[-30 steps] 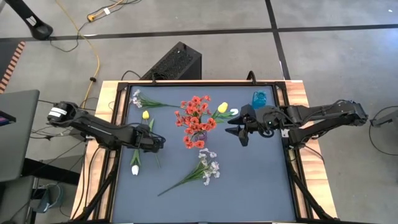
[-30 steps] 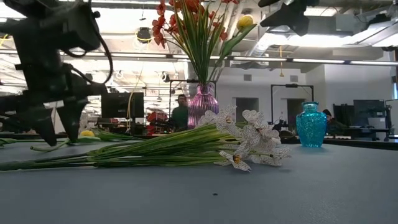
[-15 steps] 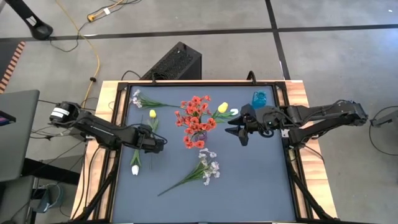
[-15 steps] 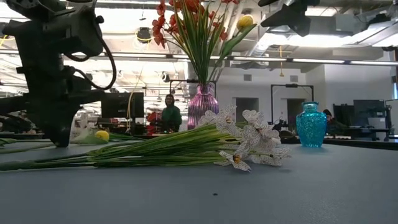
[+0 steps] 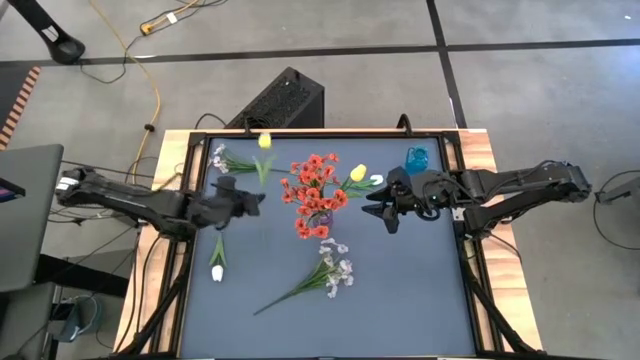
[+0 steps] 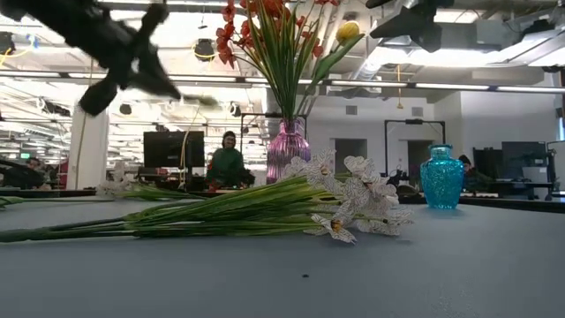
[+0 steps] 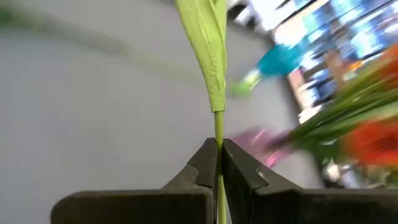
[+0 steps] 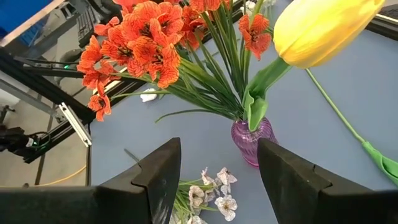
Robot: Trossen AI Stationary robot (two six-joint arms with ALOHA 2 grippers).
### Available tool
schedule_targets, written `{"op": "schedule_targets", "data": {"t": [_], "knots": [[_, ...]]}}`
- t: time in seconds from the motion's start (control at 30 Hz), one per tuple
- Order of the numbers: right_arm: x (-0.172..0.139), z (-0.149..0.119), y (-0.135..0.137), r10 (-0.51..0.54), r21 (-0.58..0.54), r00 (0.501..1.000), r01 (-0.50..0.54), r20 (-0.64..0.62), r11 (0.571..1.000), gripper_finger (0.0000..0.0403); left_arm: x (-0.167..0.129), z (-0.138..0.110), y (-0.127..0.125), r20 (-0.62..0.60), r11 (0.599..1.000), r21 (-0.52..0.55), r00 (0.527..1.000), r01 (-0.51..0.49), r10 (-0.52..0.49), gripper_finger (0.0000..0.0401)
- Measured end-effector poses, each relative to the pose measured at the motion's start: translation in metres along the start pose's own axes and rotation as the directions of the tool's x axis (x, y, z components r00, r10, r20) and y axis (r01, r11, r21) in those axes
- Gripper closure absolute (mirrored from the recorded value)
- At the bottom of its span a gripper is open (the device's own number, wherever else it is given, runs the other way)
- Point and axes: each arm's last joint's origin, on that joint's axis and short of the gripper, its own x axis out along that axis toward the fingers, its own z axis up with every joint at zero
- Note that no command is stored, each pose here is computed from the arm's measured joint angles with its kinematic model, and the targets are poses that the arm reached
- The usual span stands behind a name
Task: Sort flowers into vase by color
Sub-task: Put the yellow flower into the pink vase
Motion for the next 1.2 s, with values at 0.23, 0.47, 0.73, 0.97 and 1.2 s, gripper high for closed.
{"op": "schedule_targets", "data": {"t": [0.23, 0.47, 0.73, 0.97, 1.2], "knots": [[0.0, 0.001, 0.003, 0.018, 0.03, 1.0, -0.018, 0.015, 0.999, 0.0164, -0.032, 0.034, -0.017, 0.223, 0.972, 0.147, 0.951, 0.184, -0.214, 0.0401], [-0.001, -0.003, 0.009, 0.042, 0.047, 0.999, -0.042, 0.003, 0.998, 0.0164, -0.055, 0.053, -0.045, 0.193, 0.758, 0.442, 0.775, 0.479, -0.602, 0.0401], [0.0, -0.024, 0.031, 0.119, 0.008, 0.989, -0.119, -0.084, 0.993, 0.0164, -0.052, 0.04, -0.077, -0.044, 0.251, 0.667, 0.374, 0.701, -0.926, 0.0401], [0.014, -0.042, 0.055, 0.199, -0.02, 0.973, -0.202, -0.116, 0.979, 0.0164, -0.019, 0.01, -0.084, -0.174, 0.129, 0.72, 0.357, 0.682, -0.918, 0.0401], [0.026, -0.044, 0.086, 0.386, 0.009, 0.922, -0.387, 0.026, 0.922, 0.0164, -0.005, -0.002, -0.106, -0.321, -0.076, 0.754, 0.265, 0.652, -0.909, 0.0401]]}}
